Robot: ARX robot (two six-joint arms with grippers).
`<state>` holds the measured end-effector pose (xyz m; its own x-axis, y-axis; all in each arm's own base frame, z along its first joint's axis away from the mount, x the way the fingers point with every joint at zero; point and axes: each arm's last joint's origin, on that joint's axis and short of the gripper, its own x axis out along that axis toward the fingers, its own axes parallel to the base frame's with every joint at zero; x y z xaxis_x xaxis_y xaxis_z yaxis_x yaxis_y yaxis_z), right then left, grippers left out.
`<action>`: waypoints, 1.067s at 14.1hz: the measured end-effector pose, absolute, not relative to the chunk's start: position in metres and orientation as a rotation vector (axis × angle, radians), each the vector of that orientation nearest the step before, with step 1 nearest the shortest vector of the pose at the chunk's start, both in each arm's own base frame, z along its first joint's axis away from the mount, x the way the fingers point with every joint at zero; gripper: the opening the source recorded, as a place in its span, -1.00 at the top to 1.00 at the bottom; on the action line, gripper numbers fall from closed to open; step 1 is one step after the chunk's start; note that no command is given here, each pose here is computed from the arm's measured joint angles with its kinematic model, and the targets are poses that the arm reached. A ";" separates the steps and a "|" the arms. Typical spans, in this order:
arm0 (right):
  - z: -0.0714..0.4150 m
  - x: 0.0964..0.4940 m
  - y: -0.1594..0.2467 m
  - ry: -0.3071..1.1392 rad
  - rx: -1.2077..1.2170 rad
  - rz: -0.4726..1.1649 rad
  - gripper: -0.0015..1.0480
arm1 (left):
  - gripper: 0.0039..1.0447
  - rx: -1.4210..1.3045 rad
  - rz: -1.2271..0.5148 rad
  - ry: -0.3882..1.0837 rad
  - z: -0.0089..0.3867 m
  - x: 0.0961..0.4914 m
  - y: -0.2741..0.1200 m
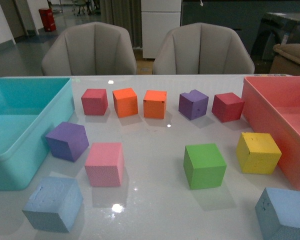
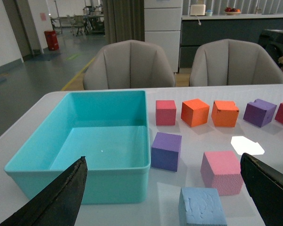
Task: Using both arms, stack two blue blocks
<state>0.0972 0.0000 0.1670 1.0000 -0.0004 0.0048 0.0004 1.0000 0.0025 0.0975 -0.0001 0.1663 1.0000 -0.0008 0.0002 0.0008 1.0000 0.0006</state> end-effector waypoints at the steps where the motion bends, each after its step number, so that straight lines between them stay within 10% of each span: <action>1: 0.167 0.097 0.000 -0.005 0.002 0.000 -0.88 | -0.88 0.001 0.000 -0.001 0.166 0.097 0.000; 7: 0.167 0.097 0.000 -0.005 0.002 0.000 -0.88 | -0.88 0.001 -0.001 0.000 0.166 0.097 0.000; 11: 0.206 0.139 0.000 -0.037 0.089 -0.298 -0.88 | -0.88 0.001 -0.001 0.000 0.166 0.097 0.000; 15: 0.195 0.214 0.027 0.317 0.107 -0.094 -0.88 | -0.88 0.001 0.000 -0.001 0.166 0.097 0.000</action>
